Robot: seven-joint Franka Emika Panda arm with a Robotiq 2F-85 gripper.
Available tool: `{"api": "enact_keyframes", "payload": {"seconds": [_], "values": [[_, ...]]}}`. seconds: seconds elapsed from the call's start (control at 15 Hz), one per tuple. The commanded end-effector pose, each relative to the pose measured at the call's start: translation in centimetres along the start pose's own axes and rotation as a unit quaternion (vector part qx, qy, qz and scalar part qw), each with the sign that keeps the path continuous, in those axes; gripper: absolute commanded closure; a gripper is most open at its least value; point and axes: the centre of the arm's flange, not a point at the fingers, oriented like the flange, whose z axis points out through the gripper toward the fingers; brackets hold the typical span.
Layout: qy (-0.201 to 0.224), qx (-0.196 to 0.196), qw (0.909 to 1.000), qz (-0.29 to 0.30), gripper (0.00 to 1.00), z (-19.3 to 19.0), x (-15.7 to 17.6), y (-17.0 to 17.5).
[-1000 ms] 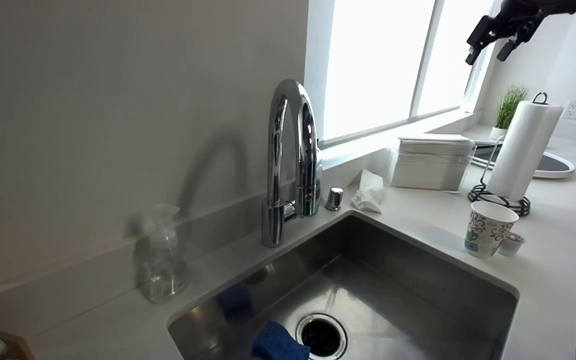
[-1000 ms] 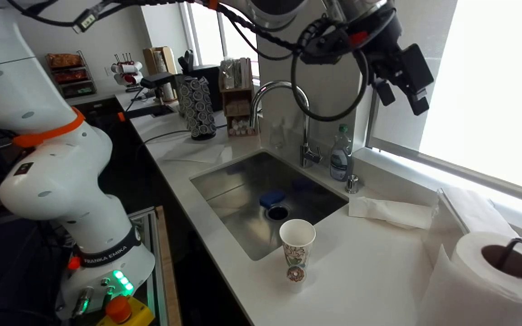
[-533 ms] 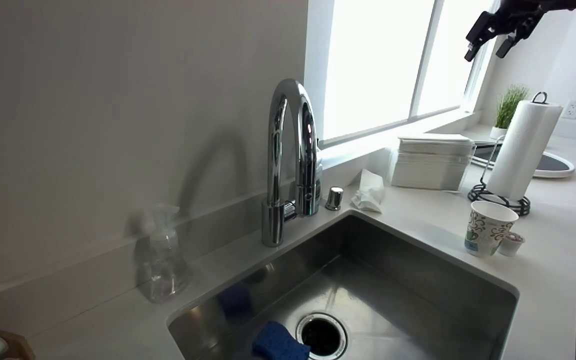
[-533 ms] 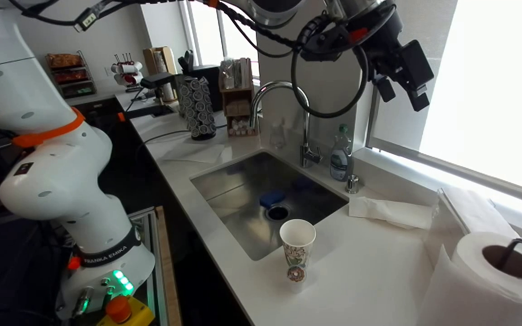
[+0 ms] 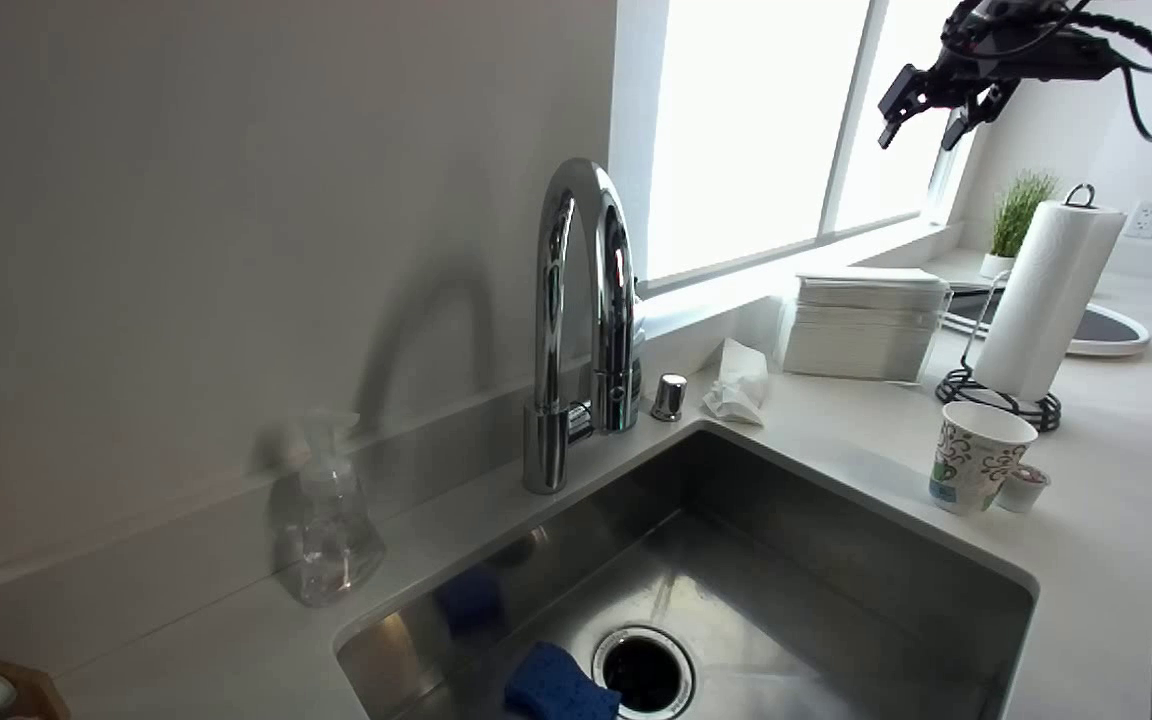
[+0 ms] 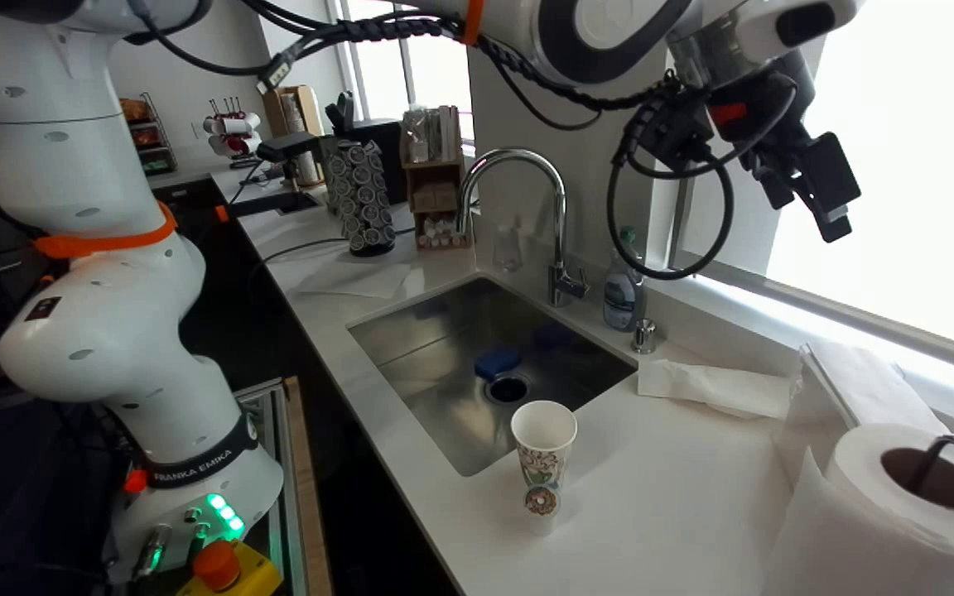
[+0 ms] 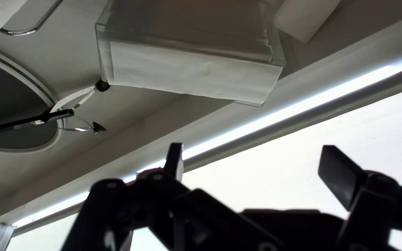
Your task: Put a paper towel on the countertop
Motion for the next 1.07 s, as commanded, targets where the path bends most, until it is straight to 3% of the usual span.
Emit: {"api": "enact_keyframes", "payload": {"seconds": [0.0,0.67,0.8,1.0], "values": [[-0.008,-0.007,0.9999,0.009,0.0,4.7,2.0,-0.6],[-0.009,-0.037,0.9988,0.031,0.0,13.8,1.2,2.0],[-0.014,-0.02,0.9986,0.046,0.0,14.0,1.1,1.9],[-0.014,-0.03,0.9989,0.032,0.0,13.5,0.7,1.8]]}}
